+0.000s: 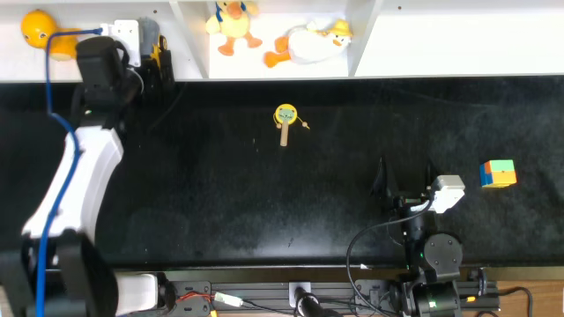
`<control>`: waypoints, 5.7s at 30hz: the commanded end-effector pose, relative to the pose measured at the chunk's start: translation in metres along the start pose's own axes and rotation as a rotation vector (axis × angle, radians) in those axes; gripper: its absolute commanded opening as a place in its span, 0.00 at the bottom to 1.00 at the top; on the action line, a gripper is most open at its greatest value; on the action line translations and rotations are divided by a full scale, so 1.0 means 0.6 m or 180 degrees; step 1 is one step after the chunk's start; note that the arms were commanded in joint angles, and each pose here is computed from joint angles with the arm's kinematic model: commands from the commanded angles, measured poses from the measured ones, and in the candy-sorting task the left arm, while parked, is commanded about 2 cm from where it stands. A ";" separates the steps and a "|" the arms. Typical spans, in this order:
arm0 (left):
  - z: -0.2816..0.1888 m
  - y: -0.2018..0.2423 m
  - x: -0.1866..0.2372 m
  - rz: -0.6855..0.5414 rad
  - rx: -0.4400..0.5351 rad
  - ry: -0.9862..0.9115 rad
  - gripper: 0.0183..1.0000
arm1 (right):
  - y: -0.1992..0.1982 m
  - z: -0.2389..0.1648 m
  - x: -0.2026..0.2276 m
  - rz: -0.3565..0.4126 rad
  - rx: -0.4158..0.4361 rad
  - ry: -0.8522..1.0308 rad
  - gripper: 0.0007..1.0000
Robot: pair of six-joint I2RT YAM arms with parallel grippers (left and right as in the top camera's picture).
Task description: Store Toys
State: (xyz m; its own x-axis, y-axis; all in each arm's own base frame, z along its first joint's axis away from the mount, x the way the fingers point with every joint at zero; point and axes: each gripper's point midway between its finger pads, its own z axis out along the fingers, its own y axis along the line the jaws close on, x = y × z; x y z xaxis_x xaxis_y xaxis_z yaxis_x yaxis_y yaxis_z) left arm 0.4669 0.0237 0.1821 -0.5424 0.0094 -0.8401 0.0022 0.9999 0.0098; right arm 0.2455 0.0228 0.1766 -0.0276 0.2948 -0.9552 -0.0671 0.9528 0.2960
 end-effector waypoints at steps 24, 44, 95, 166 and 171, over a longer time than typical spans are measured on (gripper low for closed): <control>-0.383 -0.029 0.101 -0.0090 0.0026 0.0674 1.00 | 0.002 0.000 0.006 -0.0022 -0.0037 0.0009 1.00; -0.353 -0.039 0.170 -0.0312 0.0089 -0.0291 1.00 | 0.002 0.000 0.006 -0.0023 -0.0037 0.0009 0.99; -0.287 -0.024 0.236 -0.0658 0.0036 -0.1581 1.00 | 0.002 0.000 0.006 -0.0022 -0.0037 0.0009 1.00; -0.287 -0.024 0.236 -0.0658 0.0036 -0.1581 1.00 | 0.276 0.071 0.029 -0.0527 -0.0500 0.3204 1.00; -0.287 -0.024 0.236 -0.0658 0.0036 -0.1581 1.00 | 0.290 0.083 0.115 -0.0535 -0.0395 0.3615 1.00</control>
State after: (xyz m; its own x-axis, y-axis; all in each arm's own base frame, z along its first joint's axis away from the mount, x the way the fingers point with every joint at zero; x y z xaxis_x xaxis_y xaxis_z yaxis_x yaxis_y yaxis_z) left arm 0.2459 0.0098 0.1562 -0.0753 -0.1879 -0.9793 -0.0495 0.9816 -0.1845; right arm 0.2708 0.2038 0.1723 -0.8677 -0.1643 -0.4691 -0.2979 0.9274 0.2262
